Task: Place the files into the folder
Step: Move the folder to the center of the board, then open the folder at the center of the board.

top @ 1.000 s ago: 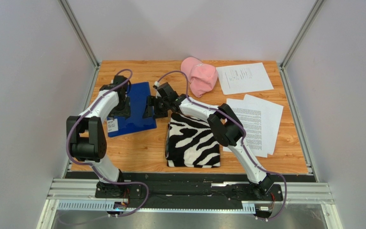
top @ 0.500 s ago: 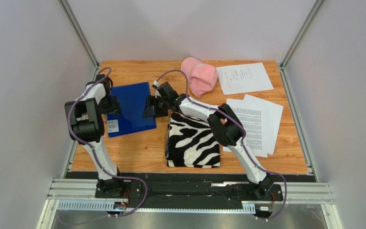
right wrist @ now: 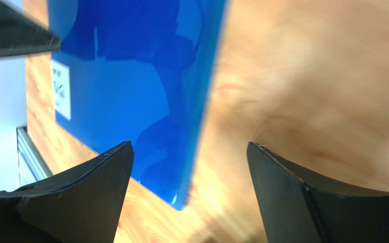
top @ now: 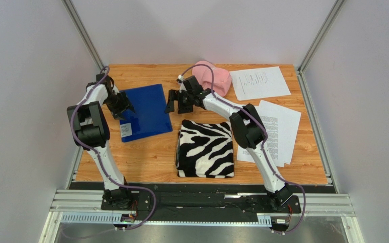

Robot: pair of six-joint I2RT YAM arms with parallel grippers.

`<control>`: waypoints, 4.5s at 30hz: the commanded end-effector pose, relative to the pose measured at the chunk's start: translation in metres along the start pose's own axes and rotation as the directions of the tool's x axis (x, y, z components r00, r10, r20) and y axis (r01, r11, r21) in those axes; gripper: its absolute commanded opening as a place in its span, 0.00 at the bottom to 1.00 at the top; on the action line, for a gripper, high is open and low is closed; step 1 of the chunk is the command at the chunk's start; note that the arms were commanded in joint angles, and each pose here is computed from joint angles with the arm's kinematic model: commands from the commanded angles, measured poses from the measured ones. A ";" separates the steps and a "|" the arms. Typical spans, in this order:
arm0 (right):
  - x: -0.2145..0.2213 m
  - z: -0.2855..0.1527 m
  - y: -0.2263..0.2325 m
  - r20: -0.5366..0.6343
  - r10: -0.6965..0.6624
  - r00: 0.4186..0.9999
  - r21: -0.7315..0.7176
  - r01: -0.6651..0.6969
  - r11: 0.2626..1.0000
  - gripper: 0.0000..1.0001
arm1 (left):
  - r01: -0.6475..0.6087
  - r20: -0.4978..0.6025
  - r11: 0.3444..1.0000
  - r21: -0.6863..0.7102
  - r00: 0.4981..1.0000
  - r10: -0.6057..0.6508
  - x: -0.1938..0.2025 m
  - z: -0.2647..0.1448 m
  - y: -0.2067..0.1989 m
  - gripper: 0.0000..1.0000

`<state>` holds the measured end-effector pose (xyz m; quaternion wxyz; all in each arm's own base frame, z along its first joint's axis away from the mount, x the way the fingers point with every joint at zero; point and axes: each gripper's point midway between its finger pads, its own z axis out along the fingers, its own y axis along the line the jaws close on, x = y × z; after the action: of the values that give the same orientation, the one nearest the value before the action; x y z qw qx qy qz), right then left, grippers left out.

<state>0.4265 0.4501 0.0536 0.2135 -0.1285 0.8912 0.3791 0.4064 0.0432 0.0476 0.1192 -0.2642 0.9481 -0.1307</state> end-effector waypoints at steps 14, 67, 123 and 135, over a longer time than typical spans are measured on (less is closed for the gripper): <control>-0.036 -0.059 0.022 0.062 -0.037 0.997 -0.080 0.042 0.996 0.91 | -0.512 -0.109 0.654 -0.556 0.826 0.553 0.055 -0.076 0.011 0.82; -0.015 -0.012 0.086 0.189 0.269 0.944 -0.126 -0.249 0.960 0.84 | 0.013 0.171 0.993 -0.119 0.985 0.008 0.017 -0.055 -0.013 0.34; 0.009 0.056 0.114 0.127 0.573 0.809 -0.350 -0.504 0.790 0.57 | 0.033 0.053 0.998 -0.057 0.998 -0.030 -0.023 0.007 0.000 0.04; 0.008 0.051 0.110 0.116 0.591 0.799 -0.360 -0.521 0.774 0.50 | 0.013 0.005 0.992 -0.124 1.000 -0.013 -0.012 0.015 0.017 0.03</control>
<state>0.3845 0.5599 0.0530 0.1542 0.1562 0.8096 0.5444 0.4253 0.0557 0.0336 0.1231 -0.2898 0.9445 -0.0936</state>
